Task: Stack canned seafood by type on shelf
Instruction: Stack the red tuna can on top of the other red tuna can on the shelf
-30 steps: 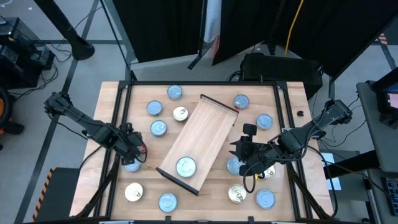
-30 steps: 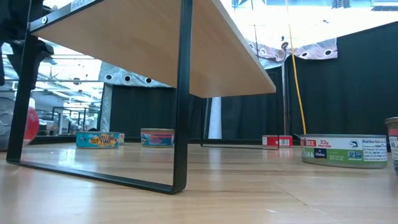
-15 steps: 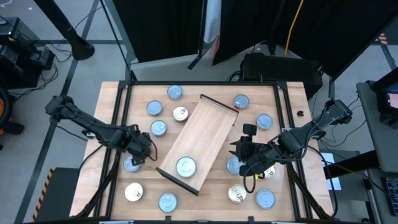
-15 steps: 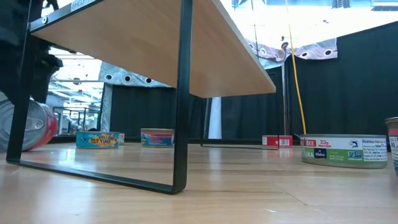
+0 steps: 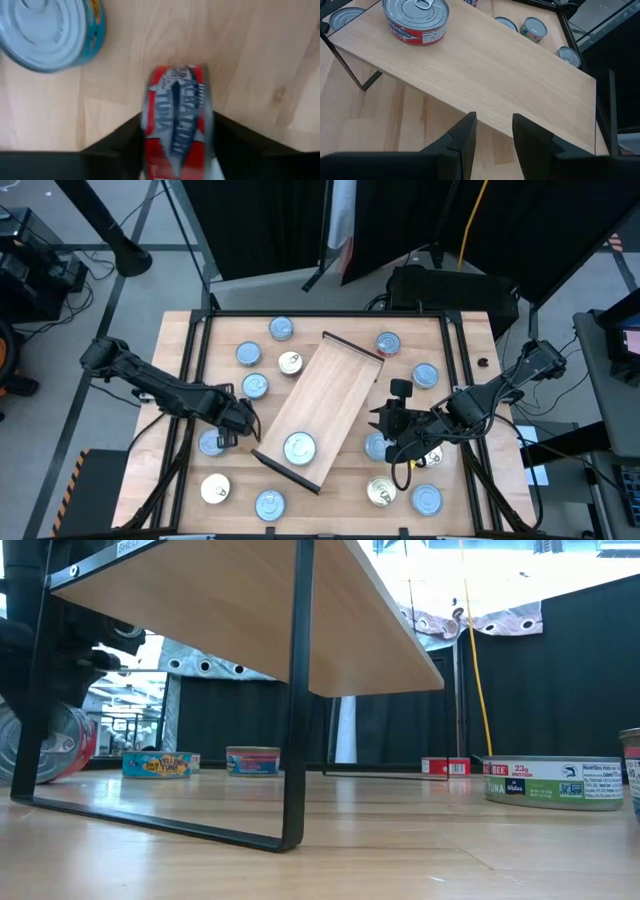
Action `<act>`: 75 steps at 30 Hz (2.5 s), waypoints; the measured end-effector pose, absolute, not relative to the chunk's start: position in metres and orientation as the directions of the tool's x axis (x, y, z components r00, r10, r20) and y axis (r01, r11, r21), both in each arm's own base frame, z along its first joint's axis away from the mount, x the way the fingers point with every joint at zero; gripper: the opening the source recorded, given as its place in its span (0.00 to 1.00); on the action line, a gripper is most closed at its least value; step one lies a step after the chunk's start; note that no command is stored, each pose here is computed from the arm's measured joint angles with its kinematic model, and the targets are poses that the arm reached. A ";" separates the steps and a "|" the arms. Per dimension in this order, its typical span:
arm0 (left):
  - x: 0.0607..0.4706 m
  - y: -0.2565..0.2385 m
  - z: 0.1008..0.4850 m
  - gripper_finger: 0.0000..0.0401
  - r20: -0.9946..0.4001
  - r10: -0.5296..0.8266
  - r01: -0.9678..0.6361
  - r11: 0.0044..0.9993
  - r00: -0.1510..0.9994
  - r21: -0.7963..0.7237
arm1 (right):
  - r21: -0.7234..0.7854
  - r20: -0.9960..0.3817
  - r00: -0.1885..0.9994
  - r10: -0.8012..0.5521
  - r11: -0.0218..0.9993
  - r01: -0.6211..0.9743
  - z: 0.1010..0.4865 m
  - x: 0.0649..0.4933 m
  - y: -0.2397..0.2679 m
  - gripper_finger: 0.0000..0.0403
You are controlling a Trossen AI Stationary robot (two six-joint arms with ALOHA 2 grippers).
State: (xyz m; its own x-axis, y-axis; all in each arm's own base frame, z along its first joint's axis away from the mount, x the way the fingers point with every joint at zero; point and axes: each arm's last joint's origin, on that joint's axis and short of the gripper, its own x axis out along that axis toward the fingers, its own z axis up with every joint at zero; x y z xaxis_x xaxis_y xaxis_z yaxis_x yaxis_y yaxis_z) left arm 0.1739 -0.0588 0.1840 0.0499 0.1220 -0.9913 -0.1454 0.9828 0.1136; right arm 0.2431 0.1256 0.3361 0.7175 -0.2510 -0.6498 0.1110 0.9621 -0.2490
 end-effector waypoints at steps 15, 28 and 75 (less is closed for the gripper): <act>0.155 -0.056 0.307 0.34 -0.963 0.123 -0.311 0.949 0.240 0.044 | -0.263 -0.633 0.731 -0.254 0.959 0.105 0.337 0.245 0.126 0.29; 0.202 -0.084 0.397 0.34 -0.400 -0.372 0.240 0.908 0.837 -0.343 | -0.318 -0.560 0.794 -0.237 0.946 0.059 0.345 0.252 0.129 0.29; 0.314 -0.049 0.303 0.47 -0.605 -0.544 0.093 0.783 0.581 -0.615 | -0.325 -0.638 0.720 -0.275 0.943 0.072 0.336 0.243 0.125 0.29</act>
